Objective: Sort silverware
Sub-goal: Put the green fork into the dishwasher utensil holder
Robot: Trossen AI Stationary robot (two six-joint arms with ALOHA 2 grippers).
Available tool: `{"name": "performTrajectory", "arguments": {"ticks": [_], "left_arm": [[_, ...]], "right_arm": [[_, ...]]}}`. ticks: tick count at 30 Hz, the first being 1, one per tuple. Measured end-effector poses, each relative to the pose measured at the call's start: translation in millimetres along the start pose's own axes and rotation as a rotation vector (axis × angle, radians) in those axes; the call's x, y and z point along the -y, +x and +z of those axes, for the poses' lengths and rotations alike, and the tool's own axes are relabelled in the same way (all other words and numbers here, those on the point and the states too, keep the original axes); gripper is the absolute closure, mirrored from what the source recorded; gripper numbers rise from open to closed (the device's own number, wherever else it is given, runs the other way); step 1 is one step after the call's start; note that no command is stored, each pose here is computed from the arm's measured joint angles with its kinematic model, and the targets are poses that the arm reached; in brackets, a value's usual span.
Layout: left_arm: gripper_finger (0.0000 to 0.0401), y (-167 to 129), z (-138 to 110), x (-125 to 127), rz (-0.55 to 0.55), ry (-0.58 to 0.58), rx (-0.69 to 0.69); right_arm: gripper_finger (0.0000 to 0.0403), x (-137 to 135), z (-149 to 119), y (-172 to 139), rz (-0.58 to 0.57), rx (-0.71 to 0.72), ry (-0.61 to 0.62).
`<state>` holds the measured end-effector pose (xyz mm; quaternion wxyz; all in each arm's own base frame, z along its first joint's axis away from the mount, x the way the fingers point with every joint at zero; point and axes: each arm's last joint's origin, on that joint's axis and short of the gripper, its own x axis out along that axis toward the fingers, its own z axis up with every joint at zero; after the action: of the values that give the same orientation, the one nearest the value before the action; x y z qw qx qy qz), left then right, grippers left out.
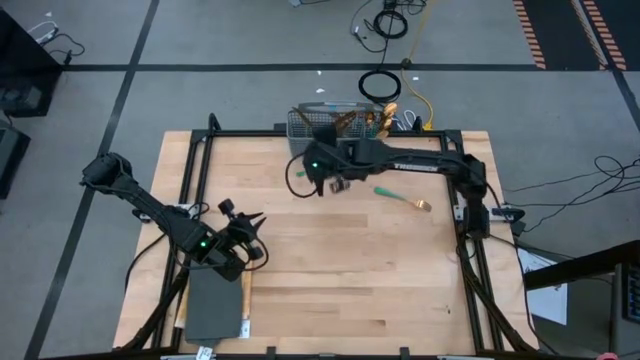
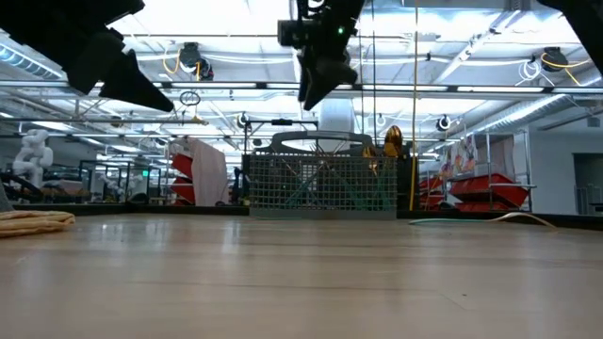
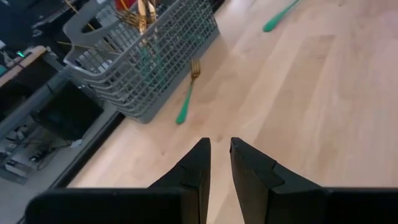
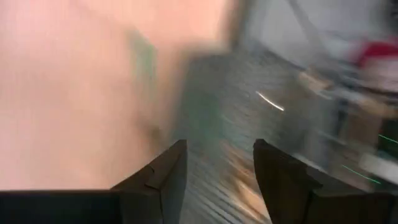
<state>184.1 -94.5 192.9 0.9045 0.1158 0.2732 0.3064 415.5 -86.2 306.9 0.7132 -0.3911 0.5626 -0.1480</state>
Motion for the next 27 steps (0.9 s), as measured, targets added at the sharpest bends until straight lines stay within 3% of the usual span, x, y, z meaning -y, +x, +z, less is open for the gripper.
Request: {"name": "performTrajectory", "arguments": {"ticks": [3, 8, 12, 14, 16, 18, 24, 27], "left_arm": [[0.0331, 0.0, 0.2, 0.7, -0.014, -0.006, -0.006], [0.0331, 0.0, 0.1, 1.2, -0.028, -0.012, -0.016], [0.0331, -0.1, -0.1, 1.3, -0.034, -0.031, -0.022], [0.0331, -0.1, -0.2, 1.2, -0.033, -0.023, -0.022], [0.0331, -0.1, -0.3, 1.2, -0.033, 0.0, -0.021], [0.0331, -0.1, -0.8, 0.7, -0.028, 0.012, -0.023], [0.0331, 2.4, -9.8, 0.0, -0.02, 0.023, -0.029], [0.0331, 4.2, -16.4, -0.7, -0.017, 0.038, -0.038]], "right_arm": [[0.0233, -2.8, -1.0, -2.3, 0.207, 0.133, 0.123], [0.0233, -9.0, -6.5, 29.3, 0.329, 0.069, 0.204], [0.0234, -29.2, -31.7, 44.4, 0.671, -0.191, 0.38], [0.0234, -38.0, -47.9, 44.4, 0.748, -0.393, 0.438], [0.0234, -49.2, -59.8, 46.3, 0.764, -0.542, 0.46], [0.0234, -60.3, -68.6, 48.3, 0.77, -0.587, 0.457], [0.0234, -94.3, -100.3, 51.1, 0.763, -0.515, 0.475], [0.0234, -95.2, -123.4, 45.9, 0.718, -0.454, 0.575]]}}
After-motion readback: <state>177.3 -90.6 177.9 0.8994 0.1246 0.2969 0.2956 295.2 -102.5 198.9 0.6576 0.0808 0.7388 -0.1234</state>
